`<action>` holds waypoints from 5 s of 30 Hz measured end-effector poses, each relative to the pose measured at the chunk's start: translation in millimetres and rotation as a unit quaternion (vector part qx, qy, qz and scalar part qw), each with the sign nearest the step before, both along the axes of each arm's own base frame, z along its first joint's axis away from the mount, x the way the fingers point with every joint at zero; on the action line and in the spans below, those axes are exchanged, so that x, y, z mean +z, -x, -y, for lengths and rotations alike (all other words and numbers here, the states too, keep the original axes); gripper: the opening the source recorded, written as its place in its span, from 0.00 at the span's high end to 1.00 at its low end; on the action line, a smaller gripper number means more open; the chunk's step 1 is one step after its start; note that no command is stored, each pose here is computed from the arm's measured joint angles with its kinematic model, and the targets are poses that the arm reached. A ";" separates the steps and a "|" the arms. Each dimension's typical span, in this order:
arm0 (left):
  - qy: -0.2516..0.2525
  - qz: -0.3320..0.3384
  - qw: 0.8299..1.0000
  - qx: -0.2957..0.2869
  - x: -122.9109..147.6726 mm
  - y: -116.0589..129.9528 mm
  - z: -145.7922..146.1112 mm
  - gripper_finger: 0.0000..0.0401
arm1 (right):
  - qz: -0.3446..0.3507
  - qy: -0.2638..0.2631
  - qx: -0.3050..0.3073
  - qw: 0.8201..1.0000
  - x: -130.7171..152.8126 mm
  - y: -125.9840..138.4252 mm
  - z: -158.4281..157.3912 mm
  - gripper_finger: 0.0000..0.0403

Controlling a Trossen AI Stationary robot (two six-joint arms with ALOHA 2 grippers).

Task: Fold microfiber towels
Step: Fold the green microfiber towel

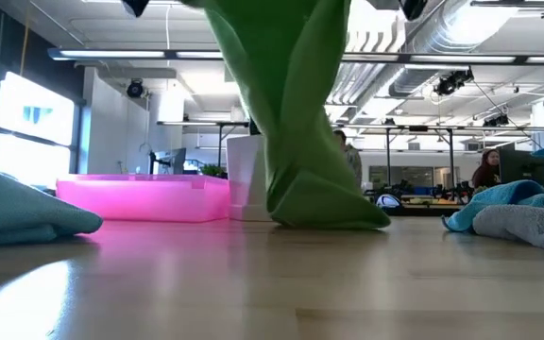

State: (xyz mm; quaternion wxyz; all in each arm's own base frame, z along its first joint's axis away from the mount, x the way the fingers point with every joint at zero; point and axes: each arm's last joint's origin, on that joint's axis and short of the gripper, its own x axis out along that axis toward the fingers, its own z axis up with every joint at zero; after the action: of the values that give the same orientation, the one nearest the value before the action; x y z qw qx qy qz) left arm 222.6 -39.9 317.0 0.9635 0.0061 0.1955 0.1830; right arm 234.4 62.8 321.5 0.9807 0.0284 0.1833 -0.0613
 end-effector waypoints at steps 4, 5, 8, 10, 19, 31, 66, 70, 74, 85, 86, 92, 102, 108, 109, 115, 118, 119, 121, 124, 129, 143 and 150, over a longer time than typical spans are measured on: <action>-0.015 -0.014 0.999 -0.025 12.9 -4.1 1.8 1.00 | -0.082 0.047 -0.038 0.995 15.3 -4.4 1.2 1.00; -0.020 -0.026 0.999 -0.034 15.7 -6.8 2.8 1.00 | -0.103 0.057 -0.042 0.992 18.3 -4.8 1.4 1.00; -0.047 -0.076 0.995 -0.039 26.9 -10.8 3.8 1.00 | -0.123 0.069 -0.048 0.989 33.5 -9.3 0.4 1.00; -0.069 -0.092 0.993 -0.023 39.6 -14.7 3.7 1.00 | -0.130 0.082 -0.048 0.987 44.6 -11.1 0.1 1.00; -0.236 -0.151 0.956 0.089 84.5 -21.7 -2.1 1.00 | -0.125 0.183 -0.120 0.968 90.7 -15.2 3.7 1.00; -0.184 -0.149 0.972 -0.008 87.3 -24.4 8.2 1.00 | -0.152 0.183 -0.075 0.968 88.1 -17.8 -0.5 1.00; -0.268 -0.150 0.950 0.061 90.0 -18.1 21.5 1.00 | -0.165 0.184 -0.046 0.968 86.5 -12.6 -6.7 1.00; -0.281 -0.163 0.945 0.024 89.2 -17.2 26.1 1.00 | -0.172 0.173 -0.019 0.970 84.1 -15.0 -9.0 1.00; -0.328 -0.188 0.926 0.027 88.7 -18.1 26.0 1.00 | -0.179 0.233 -0.044 0.955 84.9 -13.8 -5.8 1.00; -0.424 -0.256 0.860 0.120 92.9 -18.9 6.9 1.00 | -0.211 0.384 -0.110 0.892 90.2 -16.7 12.7 1.00; -0.429 -0.260 0.855 0.133 93.5 -19.2 4.3 1.00 | -0.212 0.396 -0.121 0.885 91.5 -17.6 15.2 1.00; -0.404 -0.240 0.869 0.158 94.1 -20.4 -0.5 1.00 | -0.196 0.388 -0.149 0.888 94.5 -19.8 17.8 1.00; -0.045 -0.201 0.975 -0.077 34.3 -28.1 46.3 1.00 | -0.283 0.006 -0.014 0.959 39.4 -13.5 -26.7 1.00; 0.001 -0.270 0.958 -0.101 -34.1 -49.6 84.1 1.00 | -0.348 -0.030 0.076 0.934 -20.6 -23.9 -68.0 1.00; 0.007 -0.280 0.954 -0.105 -43.9 -54.2 90.1 1.00 | -0.356 -0.029 0.085 0.930 -28.8 -25.0 -73.2 1.00; 0.059 -0.303 0.932 -0.189 -80.0 -76.3 122.4 1.00 | -0.383 -0.072 0.124 0.913 -55.3 -34.7 -94.6 1.00; 0.089 -0.302 0.923 -0.220 -86.5 -83.1 127.2 1.00 | -0.401 -0.084 0.137 0.902 -63.6 -38.5 -98.4 1.00; 0.093 -0.306 0.922 -0.218 -86.7 -83.3 125.4 1.00 | -0.407 -0.087 0.141 0.898 -66.4 -39.8 -99.5 1.00; 0.107 -0.296 0.924 -0.218 -83.8 -85.5 122.8 1.00 | -0.421 -0.090 0.146 0.891 -71.4 -41.0 -100.9 1.00; 0.151 -0.290 0.915 -0.238 -80.6 -88.7 120.0 1.00 | -0.429 -0.102 0.160 0.883 -74.1 -41.9 -103.1 1.00; 0.223 -0.270 0.887 -0.299 -71.1 -94.8 116.0 1.00 | -0.424 -0.101 0.182 0.882 -70.5 -40.8 -103.1 1.00; 0.144 -0.369 0.909 -0.132 -85.9 -90.0 64.6 1.00 | -0.434 -0.011 0.140 0.890 -100.3 -48.7 -60.8 1.00; 0.074 -0.379 0.919 -0.082 -93.5 -89.3 46.7 1.00 | -0.424 0.049 0.080 0.901 -109.2 -59.5 -23.4 1.00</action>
State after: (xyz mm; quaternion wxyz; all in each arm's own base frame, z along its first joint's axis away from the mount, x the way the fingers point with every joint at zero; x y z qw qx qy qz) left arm 311.9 -86.6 223.4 0.8265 0.0199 0.5579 0.0722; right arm 293.9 86.2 212.2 0.8117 -0.0630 0.5806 0.0027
